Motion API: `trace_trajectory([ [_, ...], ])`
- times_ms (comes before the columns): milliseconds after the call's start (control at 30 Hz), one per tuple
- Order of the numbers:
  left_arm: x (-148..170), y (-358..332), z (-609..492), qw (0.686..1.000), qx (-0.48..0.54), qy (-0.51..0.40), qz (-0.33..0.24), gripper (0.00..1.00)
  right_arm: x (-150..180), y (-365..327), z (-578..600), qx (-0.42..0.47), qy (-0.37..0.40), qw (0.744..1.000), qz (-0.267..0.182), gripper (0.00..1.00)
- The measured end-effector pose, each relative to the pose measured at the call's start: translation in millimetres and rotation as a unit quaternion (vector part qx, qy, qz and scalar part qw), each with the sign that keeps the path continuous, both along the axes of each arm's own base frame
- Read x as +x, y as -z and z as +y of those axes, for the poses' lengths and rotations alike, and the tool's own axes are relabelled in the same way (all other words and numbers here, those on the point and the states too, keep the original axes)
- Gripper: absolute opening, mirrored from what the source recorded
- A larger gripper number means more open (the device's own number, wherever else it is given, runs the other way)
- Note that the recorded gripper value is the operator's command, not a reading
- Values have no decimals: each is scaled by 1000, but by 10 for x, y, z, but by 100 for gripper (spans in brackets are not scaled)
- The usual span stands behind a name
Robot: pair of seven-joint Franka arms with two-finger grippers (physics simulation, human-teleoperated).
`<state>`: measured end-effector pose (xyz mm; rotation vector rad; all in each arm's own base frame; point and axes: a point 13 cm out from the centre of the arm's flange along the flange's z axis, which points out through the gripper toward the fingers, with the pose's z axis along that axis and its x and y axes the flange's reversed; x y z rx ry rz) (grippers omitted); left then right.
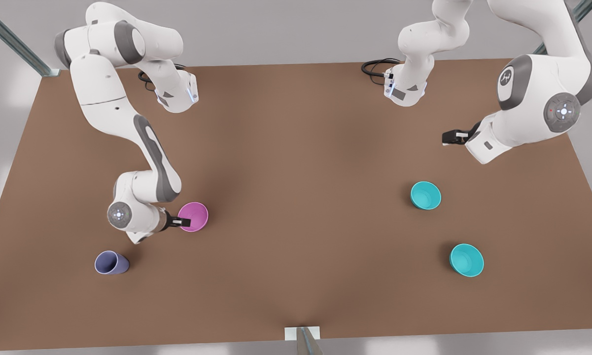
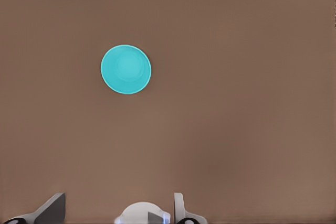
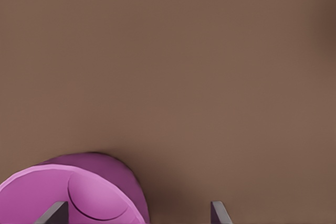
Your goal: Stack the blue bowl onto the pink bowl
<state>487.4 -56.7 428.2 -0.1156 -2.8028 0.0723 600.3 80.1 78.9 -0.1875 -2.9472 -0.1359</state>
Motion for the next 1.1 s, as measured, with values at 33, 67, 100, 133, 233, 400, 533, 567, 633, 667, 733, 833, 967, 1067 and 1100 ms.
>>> trace_trajectory([
  [33, -11, 1, -35, 1000, 0, 4, 1, 100, -2, 45, 7, 0, 1, 1000, -3, 100],
  [67, -20, 2, -66, 1000, 0, 7, 3, 100, -13, 80, 30, 1, 0, 1000, -4, 100],
  [100, -29, 2, -91, 1000, 0, 10, 4, 100, -35, 112, 73, 3, -2, 1000, -5, 100],
  [133, -35, 2, -112, 1000, 0, 12, 4, 100, -44, 122, 110, 5, -4, 1000, -7, 100],
  [233, -41, 19, -141, 1000, 0, 15, 8, 100, -32, 134, 153, 8, -5, 1000, -14, 77],
  [400, -35, 24, -66, 1000, 0, 8, 9, 100, -35, 164, 211, 19, -8, 1000, -19, 21],
  [533, -23, 30, 45, 1000, 0, -4, 10, 100, 147, 14, 298, 24, -20, 999, -38, 21],
  [567, -18, 40, 70, 1000, 0, -6, 11, 100, 284, -158, 475, 34, -28, 998, -52, 21],
  [633, -9, 60, 111, 1000, -1, -11, 13, 100, 507, -533, 979, 64, -44, 994, -79, 21],
  [667, -6, 66, 125, 1000, -1, -12, 14, 100, 576, -741, 1386, 82, -55, 991, -92, 21],
  [733, 1, 85, 136, 1000, -1, -13, 15, 100, 570, -1046, 2434, 113, -88, 983, -112, 21],
  [833, 2, 101, 114, 1000, -1, -11, 17, 100, 293, -1068, 3782, 134, -121, 976, -118, 21],
  [967, 36, 277, 24, 1000, -4, -3, 29, 100, 1, -629, 4305, 126, -90, 983, -96, 21],
  [1067, 128, 395, 22, 1000, -7, -4, 26, 100, -90, -280, 4341, 116, -48, 989, -74, 21],
  [1100, 177, 469, 37, 1000, -9, -6, 26, 100, -104, -205, 4345, 114, -34, 991, -69, 21],
])
